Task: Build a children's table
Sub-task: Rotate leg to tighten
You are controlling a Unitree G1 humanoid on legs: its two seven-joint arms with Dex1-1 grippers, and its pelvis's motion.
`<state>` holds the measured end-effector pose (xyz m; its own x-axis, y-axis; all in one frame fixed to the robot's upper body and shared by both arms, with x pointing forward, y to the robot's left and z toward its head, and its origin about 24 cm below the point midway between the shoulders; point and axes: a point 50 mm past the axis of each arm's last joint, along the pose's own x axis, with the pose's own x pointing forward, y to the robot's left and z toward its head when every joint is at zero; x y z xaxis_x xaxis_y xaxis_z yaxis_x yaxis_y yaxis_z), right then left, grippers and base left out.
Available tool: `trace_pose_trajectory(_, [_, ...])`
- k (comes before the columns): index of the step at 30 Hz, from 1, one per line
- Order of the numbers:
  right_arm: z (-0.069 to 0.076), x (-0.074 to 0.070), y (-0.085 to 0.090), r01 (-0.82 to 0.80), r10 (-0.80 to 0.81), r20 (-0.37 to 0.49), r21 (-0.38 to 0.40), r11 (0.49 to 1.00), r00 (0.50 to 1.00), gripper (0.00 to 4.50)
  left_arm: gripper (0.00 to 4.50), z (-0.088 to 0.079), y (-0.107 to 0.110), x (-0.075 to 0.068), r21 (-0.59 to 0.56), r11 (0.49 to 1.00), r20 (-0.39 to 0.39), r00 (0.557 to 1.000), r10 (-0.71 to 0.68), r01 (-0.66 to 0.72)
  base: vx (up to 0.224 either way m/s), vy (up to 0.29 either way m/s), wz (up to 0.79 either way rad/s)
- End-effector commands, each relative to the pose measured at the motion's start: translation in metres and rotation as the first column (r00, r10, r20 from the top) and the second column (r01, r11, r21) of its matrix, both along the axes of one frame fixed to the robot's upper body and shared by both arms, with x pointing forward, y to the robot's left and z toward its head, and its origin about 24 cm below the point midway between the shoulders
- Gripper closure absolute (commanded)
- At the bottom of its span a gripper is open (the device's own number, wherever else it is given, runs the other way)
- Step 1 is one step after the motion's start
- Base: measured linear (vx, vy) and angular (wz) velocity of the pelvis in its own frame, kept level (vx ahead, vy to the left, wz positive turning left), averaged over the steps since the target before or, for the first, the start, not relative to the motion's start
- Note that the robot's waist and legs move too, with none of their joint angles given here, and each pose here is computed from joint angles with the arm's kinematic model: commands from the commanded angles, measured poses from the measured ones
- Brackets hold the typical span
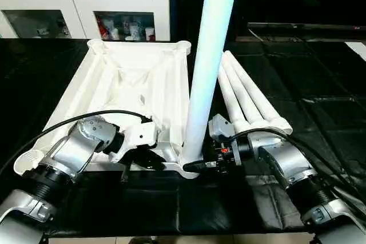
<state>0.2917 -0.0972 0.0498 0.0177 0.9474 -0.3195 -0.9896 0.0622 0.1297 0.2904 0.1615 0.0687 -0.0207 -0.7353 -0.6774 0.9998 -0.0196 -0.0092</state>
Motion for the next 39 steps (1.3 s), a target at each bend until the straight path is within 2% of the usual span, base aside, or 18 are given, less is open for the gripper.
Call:
trace_pose_trajectory(1, [-0.001,0.002,0.004,0.054,-0.054,-0.021,0.018,0.998,0.998,1.8,4.5,-0.001,-0.005,0.003,-0.013,1.0,-0.006,1.0,0.027,-0.027,0.0,0.0,0.0])
trace_pose_trajectory(3, [-0.003,0.004,0.007,0.108,-0.107,-0.027,0.027,0.994,0.994,1.8,4.5,0.0,-0.006,0.006,-0.035,0.996,0.0,0.997,0.082,-0.081,0.0,0.0,0.0])
trace_pose_trajectory(4, [-0.006,0.008,0.014,0.213,-0.212,-0.028,0.033,0.977,0.977,1.8,4.5,0.002,-0.007,0.01,-0.068,0.981,0.016,0.983,0.183,-0.182,0.0,0.0,0.0])
trace_pose_trajectory(5, [-0.007,0.009,0.016,0.238,-0.237,-0.029,0.033,0.971,0.971,1.8,4.5,0.003,-0.007,0.011,-0.077,0.975,0.019,0.977,0.211,-0.209,0.0,0.0,0.0])
trace_pose_trajectory(6, [-0.011,0.012,0.022,0.326,-0.325,-0.04,0.036,0.945,0.945,1.81,4.5,0.005,-0.008,0.014,-0.109,0.946,0.021,0.951,0.309,-0.305,0.0,0.0,0.0])
trace_pose_trajectory(8, [-0.013,0.015,0.031,0.409,-0.406,-0.067,0.049,0.911,0.911,1.81,4.5,0.006,-0.01,0.015,-0.143,0.905,0.009,0.914,0.406,-0.401,0.0,0.0,0.0])
trace_pose_trajectory(11, [-0.016,0.019,0.042,0.495,-0.488,-0.102,0.061,0.867,0.867,1.81,4.5,0.005,-0.014,0.014,-0.17,0.854,0.0,0.866,0.5,-0.492,0.0,0.0,0.0])
trace_pose_trajectory(13, [-0.019,0.023,0.057,0.588,-0.578,-0.131,0.05,0.808,0.805,1.81,4.5,0.005,-0.025,0.014,-0.203,0.782,0.001,0.798,0.603,-0.59,0.0,0.0,0.0])
trace_pose_trajectory(16, [-0.021,0.026,0.066,0.645,-0.637,-0.128,0.028,0.764,0.76,1.81,4.5,0.006,-0.036,0.015,-0.229,0.728,-0.001,0.748,0.664,-0.646,0.0,0.0,0.0])
trace_pose_trajectory(18, [-0.021,0.027,0.069,0.654,-0.646,-0.128,0.033,0.756,0.753,1.81,4.5,0.007,-0.04,0.016,-0.236,0.719,-0.001,0.74,0.673,-0.654,0.0,0.0,0.0])
trace_pose_trajectory(22, [-0.019,0.029,0.07,0.663,-0.653,-0.125,0.058,0.747,0.747,1.81,4.5,0.008,-0.042,0.016,-0.228,0.718,0.006,0.736,0.677,-0.658,0.0,0.0,0.0])
trace_pose_trajectory(23, [-0.019,0.029,0.069,0.665,-0.656,-0.123,0.06,0.744,0.745,1.25,4.5,0.008,-0.041,0.015,-0.222,0.714,0.01,0.731,0.682,-0.664,0.0,0.0,0.0])
trace_pose_trajectory(27, [-0.019,0.03,0.065,0.673,-0.664,-0.116,0.067,0.737,0.739,1.02,4.5,0.008,-0.039,0.015,-0.211,0.705,0.02,0.718,0.696,-0.678,0.0,0.0,0.0])
trace_pose_trajectory(29, [-0.019,0.031,0.062,0.675,-0.668,-0.105,0.075,0.734,0.737,0.71,4.5,0.008,-0.038,0.015,-0.209,0.711,0.026,0.723,0.691,-0.672,0.0,0.0,0.0])
trace_pose_trajectory(31, [-0.017,0.032,0.058,0.663,-0.656,-0.094,0.091,0.743,0.749,0.61,4.5,0.007,-0.035,0.015,-0.202,0.73,0.04,0.74,0.672,-0.652,0.0,0.0,0.0])
trace_pose_trajectory(34, [-0.008,0.029,0.036,0.576,-0.574,-0.051,0.126,0.808,0.817,0.31,4.5,0.006,-0.026,0.016,-0.181,0.791,0.077,0.794,0.604,-0.584,0.0,0.0,0.0])
trace_pose_trajectory(37, [-0.003,0.026,0.015,0.505,-0.508,0.0,0.111,0.856,0.861,0.07,4.5,0.006,-0.018,0.015,-0.152,0.843,0.088,0.842,0.532,-0.516,0.0,0.0,0.0])
trace_pose_trajectory(39, [-0.001,0.025,0.01,0.484,-0.488,0.014,0.103,0.869,0.873,0.07,4.5,0.006,-0.016,0.014,-0.143,0.856,0.082,0.856,0.51,-0.496,0.0,0.0,0.0])
